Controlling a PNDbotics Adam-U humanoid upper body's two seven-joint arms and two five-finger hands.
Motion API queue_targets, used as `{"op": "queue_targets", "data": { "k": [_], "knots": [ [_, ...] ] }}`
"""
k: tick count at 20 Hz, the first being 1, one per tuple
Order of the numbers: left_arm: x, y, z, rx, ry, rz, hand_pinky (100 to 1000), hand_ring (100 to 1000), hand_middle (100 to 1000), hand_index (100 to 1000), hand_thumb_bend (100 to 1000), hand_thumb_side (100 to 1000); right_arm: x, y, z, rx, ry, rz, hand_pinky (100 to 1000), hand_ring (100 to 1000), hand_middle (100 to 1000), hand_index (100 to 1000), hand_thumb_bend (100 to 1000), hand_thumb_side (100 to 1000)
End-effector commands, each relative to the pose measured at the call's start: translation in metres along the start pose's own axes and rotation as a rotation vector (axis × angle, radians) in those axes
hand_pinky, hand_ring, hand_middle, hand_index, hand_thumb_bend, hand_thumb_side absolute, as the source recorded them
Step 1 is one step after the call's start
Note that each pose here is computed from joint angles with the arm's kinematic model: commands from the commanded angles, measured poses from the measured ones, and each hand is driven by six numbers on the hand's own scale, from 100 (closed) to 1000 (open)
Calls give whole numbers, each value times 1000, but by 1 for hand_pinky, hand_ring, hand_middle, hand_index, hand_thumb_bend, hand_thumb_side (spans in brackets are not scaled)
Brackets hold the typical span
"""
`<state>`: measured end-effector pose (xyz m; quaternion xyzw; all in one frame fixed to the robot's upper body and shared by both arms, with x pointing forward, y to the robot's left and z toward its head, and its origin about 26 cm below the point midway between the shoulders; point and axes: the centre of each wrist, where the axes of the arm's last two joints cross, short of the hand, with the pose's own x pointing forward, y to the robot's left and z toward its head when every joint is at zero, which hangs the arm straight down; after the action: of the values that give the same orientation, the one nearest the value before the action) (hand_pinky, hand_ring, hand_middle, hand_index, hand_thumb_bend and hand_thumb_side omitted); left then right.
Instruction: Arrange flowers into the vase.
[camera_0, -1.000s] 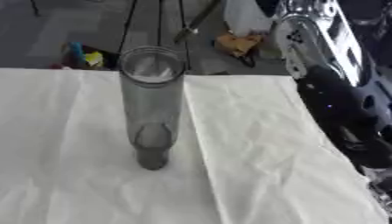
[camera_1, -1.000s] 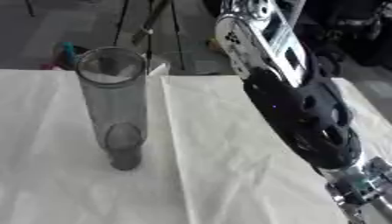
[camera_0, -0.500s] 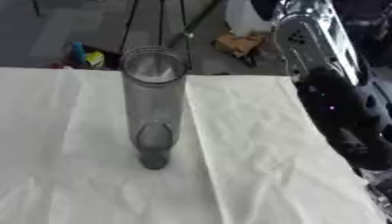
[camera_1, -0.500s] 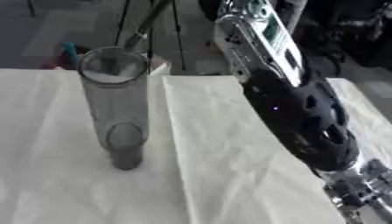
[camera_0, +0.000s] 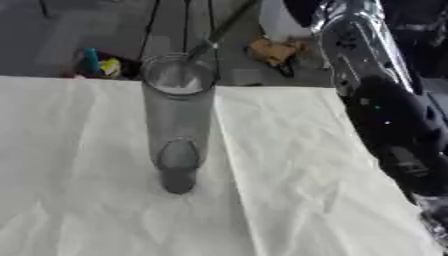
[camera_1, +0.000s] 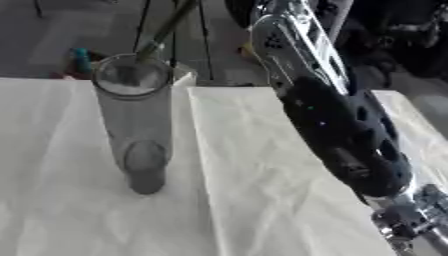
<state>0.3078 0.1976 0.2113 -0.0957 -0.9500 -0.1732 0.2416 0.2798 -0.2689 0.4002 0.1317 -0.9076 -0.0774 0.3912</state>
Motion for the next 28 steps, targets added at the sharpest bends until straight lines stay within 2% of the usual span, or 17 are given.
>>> {"op": "queue_targets", "data": {
  "k": [1, 18, 19, 20, 22, 28],
  "knots": [
    [5, -2, -7, -15, -33, -4, 560, 575, 794, 901, 100, 1000, 13, 0, 0, 14, -27, 11, 100, 100, 100, 100, 256, 418],
    [6, -4, -11, -21, -47, -4, 559, 574, 797, 901, 100, 1000, 2, -2, 3, 64, -21, 88, 100, 100, 100, 100, 324, 419],
    [6, -4, -11, -22, -47, -5, 559, 574, 797, 901, 100, 1000, 1, -2, 4, 67, -19, 94, 100, 100, 100, 100, 307, 387],
    [6, -4, -11, -22, -47, -5, 559, 574, 797, 901, 100, 1000, 0, -2, 4, 71, -16, 103, 100, 100, 100, 100, 345, 419],
    [7, -4, -11, -23, -49, -5, 559, 574, 797, 901, 100, 1000, -1, -2, 5, 82, -13, 120, 100, 100, 100, 100, 358, 422],
    [7, -5, -12, -26, -50, -3, 559, 574, 798, 901, 100, 1000, -3, -4, 6, 121, -36, 143, 100, 100, 100, 100, 364, 455]
  ]
}}
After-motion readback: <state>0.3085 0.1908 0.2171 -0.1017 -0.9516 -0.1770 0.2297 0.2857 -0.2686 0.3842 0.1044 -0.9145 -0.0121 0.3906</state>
